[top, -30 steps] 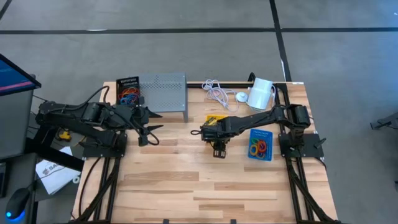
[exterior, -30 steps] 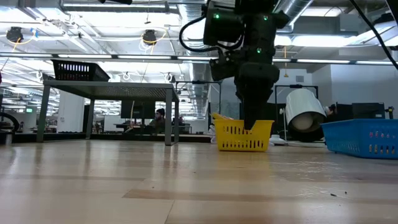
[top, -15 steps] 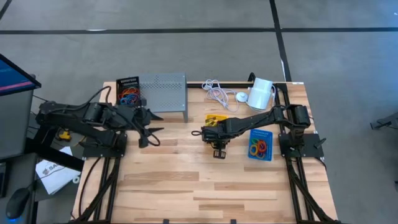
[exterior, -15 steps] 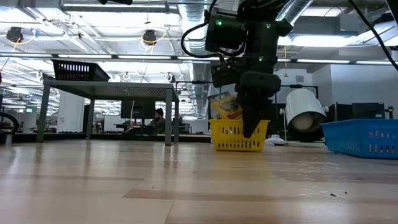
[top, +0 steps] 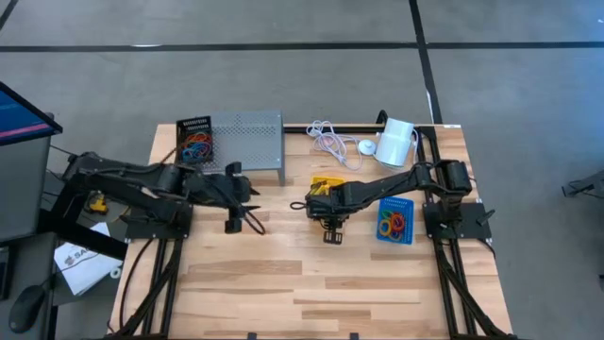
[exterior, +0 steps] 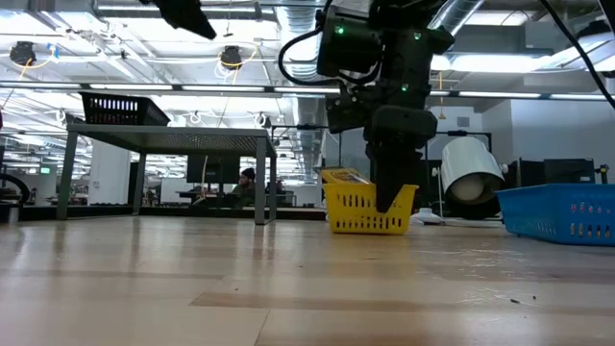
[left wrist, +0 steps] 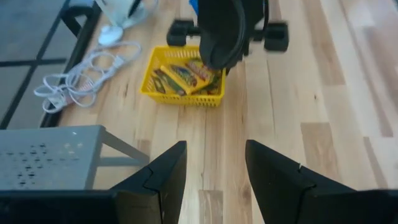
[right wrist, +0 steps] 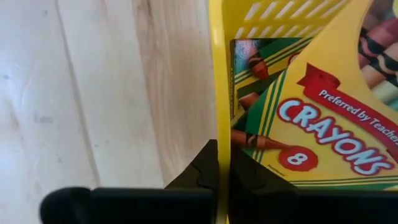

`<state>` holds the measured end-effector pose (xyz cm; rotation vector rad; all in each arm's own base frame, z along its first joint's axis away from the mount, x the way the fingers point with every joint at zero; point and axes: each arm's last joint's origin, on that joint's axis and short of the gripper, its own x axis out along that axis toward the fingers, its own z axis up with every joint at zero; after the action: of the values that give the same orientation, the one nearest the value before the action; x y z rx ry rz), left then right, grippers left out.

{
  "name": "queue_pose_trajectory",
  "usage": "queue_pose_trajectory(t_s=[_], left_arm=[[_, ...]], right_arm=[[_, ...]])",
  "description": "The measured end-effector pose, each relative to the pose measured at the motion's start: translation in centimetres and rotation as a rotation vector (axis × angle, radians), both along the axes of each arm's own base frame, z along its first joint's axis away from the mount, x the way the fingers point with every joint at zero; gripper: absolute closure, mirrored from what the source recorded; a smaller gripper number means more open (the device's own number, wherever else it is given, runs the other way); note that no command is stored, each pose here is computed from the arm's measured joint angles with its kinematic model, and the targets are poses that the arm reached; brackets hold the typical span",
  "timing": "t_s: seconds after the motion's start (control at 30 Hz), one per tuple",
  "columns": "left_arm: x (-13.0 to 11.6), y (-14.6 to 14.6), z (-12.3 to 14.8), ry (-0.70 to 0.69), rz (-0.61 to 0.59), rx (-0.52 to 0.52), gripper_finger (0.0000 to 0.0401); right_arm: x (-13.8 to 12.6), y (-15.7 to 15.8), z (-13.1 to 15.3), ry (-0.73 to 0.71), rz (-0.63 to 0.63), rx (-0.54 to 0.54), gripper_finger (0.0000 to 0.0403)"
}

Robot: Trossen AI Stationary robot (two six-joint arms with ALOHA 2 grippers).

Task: Pick & Place Office Desk Supplies
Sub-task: Put the yellow bin on the shelf

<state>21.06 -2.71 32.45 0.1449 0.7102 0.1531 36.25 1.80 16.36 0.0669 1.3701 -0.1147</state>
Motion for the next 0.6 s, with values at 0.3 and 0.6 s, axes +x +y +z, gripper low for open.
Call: queue_pose_trajectory(t_s=[0.3,0.6], left_arm=[[3.1,-0.7,-3.1,0.156,-0.059,0.070,0.0242],[4.3,-1.1,-3.9,0.165,-0.122,0.055,0.0242]], right_arm=[[1.4,1.3,2.5,-0.075,0.030,0.018,0.0401],[2.9,2.3,4.9,-0.197,0.073,0.049,0.0402]])
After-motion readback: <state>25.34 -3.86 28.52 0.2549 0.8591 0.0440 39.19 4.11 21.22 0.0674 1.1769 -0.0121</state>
